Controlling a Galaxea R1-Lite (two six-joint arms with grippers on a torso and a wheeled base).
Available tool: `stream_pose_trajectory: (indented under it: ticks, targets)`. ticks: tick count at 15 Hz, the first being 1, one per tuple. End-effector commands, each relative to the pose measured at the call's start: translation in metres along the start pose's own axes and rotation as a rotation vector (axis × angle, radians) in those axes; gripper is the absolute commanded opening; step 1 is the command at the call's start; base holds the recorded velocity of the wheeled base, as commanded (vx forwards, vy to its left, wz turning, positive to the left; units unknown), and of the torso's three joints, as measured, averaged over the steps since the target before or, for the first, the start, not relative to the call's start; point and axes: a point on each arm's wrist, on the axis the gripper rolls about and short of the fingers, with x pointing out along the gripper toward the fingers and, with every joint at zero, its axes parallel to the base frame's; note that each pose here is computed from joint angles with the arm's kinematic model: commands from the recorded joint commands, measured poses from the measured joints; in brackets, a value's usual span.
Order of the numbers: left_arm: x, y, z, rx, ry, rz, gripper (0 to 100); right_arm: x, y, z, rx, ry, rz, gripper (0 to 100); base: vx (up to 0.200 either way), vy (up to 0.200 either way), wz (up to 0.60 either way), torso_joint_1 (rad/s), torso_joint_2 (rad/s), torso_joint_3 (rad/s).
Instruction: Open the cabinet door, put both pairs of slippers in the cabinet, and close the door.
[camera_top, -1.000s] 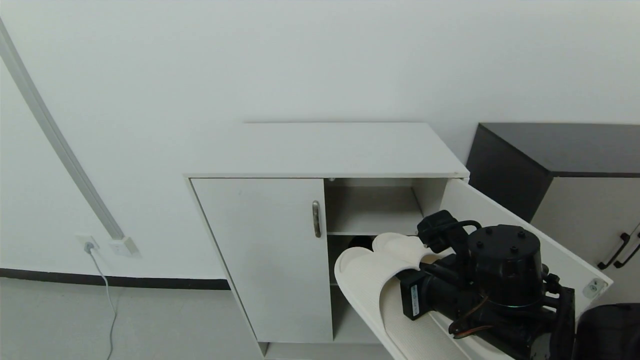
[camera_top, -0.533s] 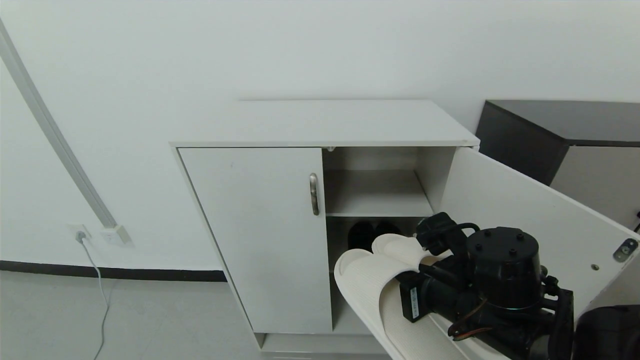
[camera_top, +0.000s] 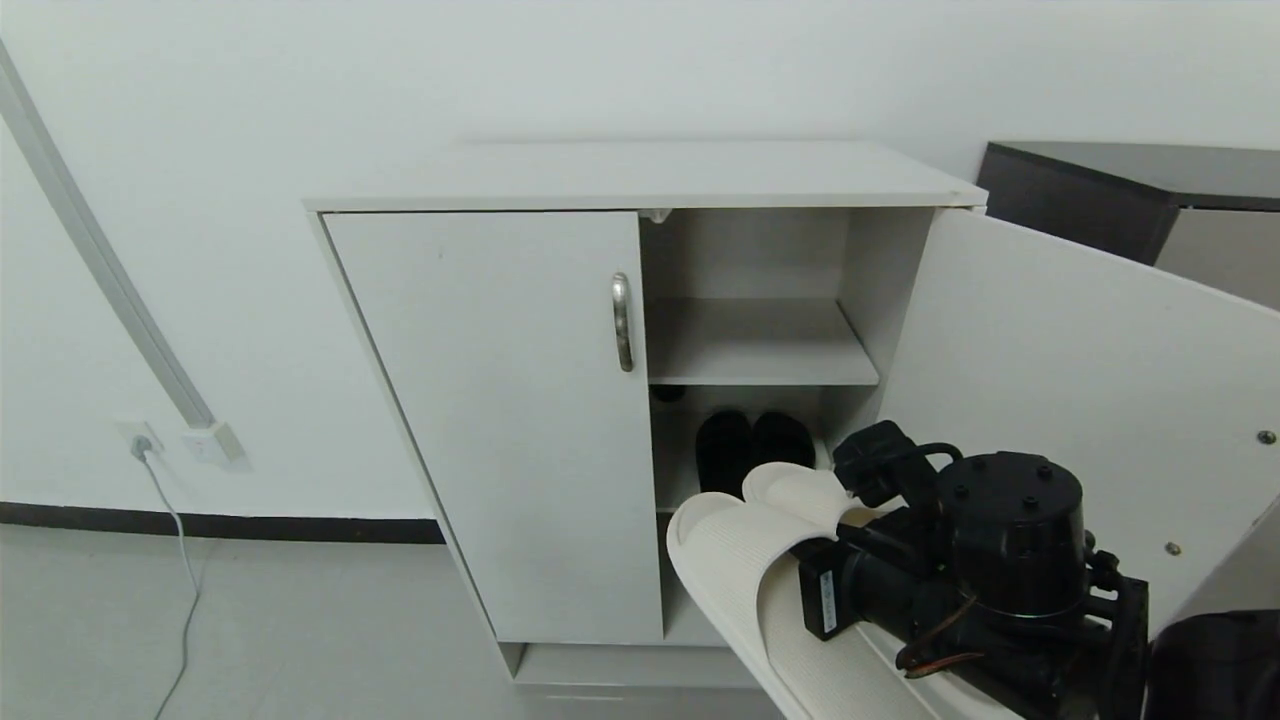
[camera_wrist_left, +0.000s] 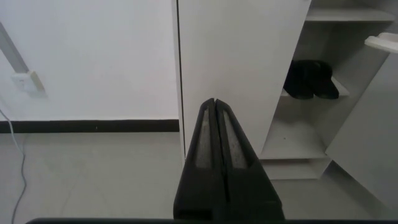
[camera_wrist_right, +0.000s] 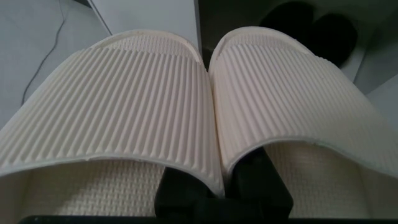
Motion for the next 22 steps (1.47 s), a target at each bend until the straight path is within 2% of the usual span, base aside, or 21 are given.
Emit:
stream_pose_trajectory:
  ticks: [1, 6, 12, 21, 22]
  targets:
    - [0.000, 0.000, 0.000, 0.000, 0.001, 0.000, 0, 0.000, 0.000, 0.000, 0.000, -0.001, -0.001, 0, 0.000, 0.000, 0.00, -0.041, 0.44, 0.393]
    - [0.000, 0.000, 0.000, 0.000, 0.001, -0.003, 0, -0.001, 0.001, 0.001, 0.002, -0.014, 0.004, 0, 0.000, 0.000, 0.00, -0.011, 0.29, 0.282]
    - [0.000, 0.000, 0.000, 0.001, 0.001, -0.004, 0, 0.001, 0.001, -0.009, -0.032, 0.011, 0.005, 0, 0.000, 0.000, 0.00, 0.000, 0.00, 0.000]
    - [0.000, 0.000, 0.000, 0.000, 0.001, -0.003, 0, 0.002, 0.007, -0.019, -0.074, -0.020, 0.043, 0, 0.000, 0.000, 0.00, 0.000, 0.00, 0.000]
    - [0.000, 0.000, 0.000, 0.000, 0.001, -0.003, 0, 0.001, 0.007, -0.019, -0.069, -0.044, 0.049, 0, 0.000, 0.000, -0.60, 0.002, 0.00, 0.002]
